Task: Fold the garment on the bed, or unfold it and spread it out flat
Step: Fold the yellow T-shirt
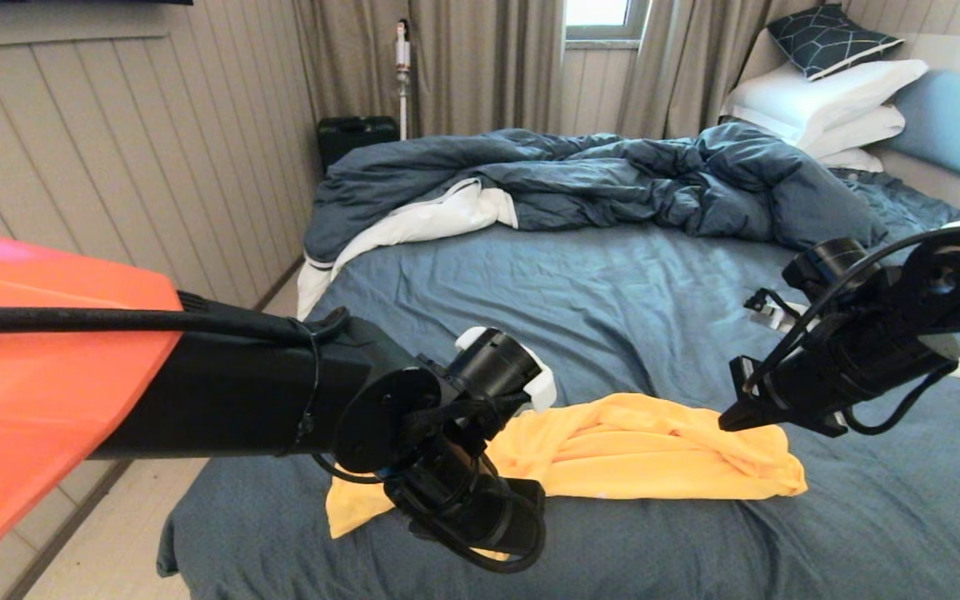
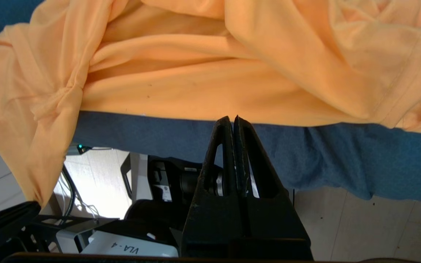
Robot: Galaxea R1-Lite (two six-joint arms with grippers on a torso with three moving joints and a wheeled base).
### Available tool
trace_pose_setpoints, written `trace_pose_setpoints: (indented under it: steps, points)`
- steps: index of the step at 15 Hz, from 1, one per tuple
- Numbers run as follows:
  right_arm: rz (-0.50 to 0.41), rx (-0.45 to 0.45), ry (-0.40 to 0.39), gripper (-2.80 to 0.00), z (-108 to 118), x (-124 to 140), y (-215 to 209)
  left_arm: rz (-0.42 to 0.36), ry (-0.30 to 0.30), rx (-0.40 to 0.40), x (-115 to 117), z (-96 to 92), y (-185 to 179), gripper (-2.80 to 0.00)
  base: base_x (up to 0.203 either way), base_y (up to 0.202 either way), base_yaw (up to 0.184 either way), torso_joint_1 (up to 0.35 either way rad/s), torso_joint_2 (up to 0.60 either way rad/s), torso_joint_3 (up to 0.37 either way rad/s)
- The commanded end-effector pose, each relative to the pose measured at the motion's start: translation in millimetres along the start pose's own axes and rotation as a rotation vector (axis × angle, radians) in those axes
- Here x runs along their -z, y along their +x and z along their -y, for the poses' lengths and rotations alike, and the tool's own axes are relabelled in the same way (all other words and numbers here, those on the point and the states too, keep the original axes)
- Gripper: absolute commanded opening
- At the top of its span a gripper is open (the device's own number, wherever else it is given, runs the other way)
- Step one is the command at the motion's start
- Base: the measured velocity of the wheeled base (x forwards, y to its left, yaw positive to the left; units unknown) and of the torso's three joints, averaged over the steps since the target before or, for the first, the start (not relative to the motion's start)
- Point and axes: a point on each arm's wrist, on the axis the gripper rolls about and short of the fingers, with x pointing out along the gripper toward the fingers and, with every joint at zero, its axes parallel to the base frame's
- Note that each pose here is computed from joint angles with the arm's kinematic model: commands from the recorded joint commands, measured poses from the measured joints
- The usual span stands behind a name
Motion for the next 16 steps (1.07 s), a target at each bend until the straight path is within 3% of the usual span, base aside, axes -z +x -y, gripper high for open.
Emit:
trace_pose_setpoints:
  steps: [1, 4, 10, 15, 16]
  points:
    - [-0.009, -0.002, -0.005, -2.8, -2.1, 1.3, 1.3, -0.004, -0.002, -0.005, 2.2, -1.6, 2.6, -2.8, 0.0, 0.0, 0.0, 0.0, 0.0, 0.0]
    - [-0.007, -0.003, -0.007, -2.8, -2.3, 0.3, 1.7, -0.009, 0.004, -0.011, 5.0, -3.8, 4.0, -2.8, 0.0, 0.0, 0.0, 0.0, 0.0, 0.0]
    - [-0.01, -0.008, -0.019, -2.8, -6.0, 0.8, 2.7, 0.088, 0.015, -0.012, 1.8, -1.5, -7.5, -2.8, 0.0, 0.0, 0.0, 0.0, 0.0, 0.0]
    - [-0.016, -0.008, -0.023, -2.8, -7.6, 2.7, 3.7, 0.079, 0.013, -0.025, 2.8, -2.8, -2.4, -2.8, 0.0, 0.0, 0.0, 0.0, 0.0, 0.0]
    - [-0.016, -0.007, -0.022, -2.8, -7.2, 2.9, 3.3, 0.076, 0.014, -0.031, 3.2, -3.5, -0.7, 0.0, 0.0, 0.0, 0.0, 0.0, 0.0, 0.0]
